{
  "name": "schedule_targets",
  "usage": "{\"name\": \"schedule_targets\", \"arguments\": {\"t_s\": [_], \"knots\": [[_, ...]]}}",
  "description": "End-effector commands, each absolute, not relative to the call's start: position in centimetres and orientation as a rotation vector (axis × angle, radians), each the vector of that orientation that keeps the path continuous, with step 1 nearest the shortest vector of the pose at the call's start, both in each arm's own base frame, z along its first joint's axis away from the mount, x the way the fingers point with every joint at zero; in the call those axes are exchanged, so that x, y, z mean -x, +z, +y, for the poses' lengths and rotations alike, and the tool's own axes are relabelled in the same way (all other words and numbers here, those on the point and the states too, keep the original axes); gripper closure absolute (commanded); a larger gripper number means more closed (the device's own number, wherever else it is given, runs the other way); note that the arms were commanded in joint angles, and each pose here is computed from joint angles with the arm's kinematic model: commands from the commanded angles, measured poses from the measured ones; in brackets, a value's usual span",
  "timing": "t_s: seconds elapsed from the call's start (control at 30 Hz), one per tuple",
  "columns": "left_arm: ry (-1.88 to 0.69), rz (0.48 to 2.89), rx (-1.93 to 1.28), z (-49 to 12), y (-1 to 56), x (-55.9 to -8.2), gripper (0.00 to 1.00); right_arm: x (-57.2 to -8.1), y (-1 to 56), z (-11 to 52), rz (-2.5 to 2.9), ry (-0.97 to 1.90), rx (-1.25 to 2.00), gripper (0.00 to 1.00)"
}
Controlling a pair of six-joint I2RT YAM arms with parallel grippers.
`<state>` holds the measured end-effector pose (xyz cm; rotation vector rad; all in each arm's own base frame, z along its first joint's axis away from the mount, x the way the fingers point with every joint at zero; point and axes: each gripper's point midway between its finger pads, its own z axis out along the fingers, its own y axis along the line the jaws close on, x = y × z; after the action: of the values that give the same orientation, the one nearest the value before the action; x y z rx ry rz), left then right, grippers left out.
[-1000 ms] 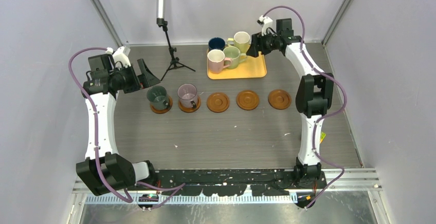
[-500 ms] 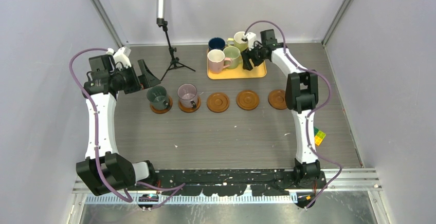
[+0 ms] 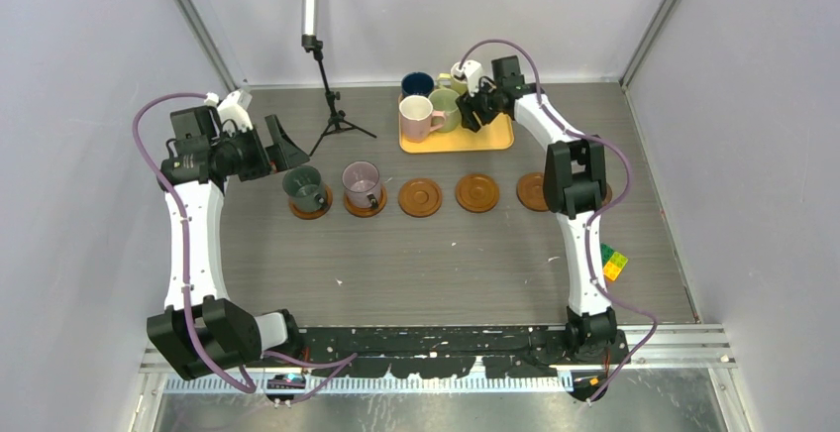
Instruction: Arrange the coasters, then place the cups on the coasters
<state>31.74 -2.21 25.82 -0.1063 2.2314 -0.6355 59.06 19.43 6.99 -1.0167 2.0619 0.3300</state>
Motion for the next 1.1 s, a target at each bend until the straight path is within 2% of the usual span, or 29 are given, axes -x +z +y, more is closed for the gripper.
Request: {"name": "schedule_targets", "arguments": {"t_s": [0.0,0.07,0.33,0.53,0.73,1.07], "knots": [[-0.605,2.179,0.057,-2.2,27.2,-31.7,0.0,-59.8,11.3,20.5,1.915,0.314,1.071,0.4],[-0.601,2.179,0.055,-2.2,27.2,-31.7,0.0,-59.0,11.6,20.5,1.906,0.33,1.103,0.43],[-0.607,2.182,0.051,-2.2,27.3,-31.6,0.0,-55.6,12.0,20.2,1.889,0.359,1.253,0.46],[-0.622,2.182,0.054,-2.3,27.3,-31.8,0.0,-58.6,11.4,17.7,1.965,0.152,1.181,0.32],[-0.623,2.183,0.057,-2.3,27.1,-31.9,0.0,-61.4,10.8,16.8,2.019,0.069,1.03,0.25],[-0.655,2.187,0.066,-2.6,27.2,-32.0,0.0,-61.7,10.2,19.4,1.953,0.193,1.084,0.24]]}}
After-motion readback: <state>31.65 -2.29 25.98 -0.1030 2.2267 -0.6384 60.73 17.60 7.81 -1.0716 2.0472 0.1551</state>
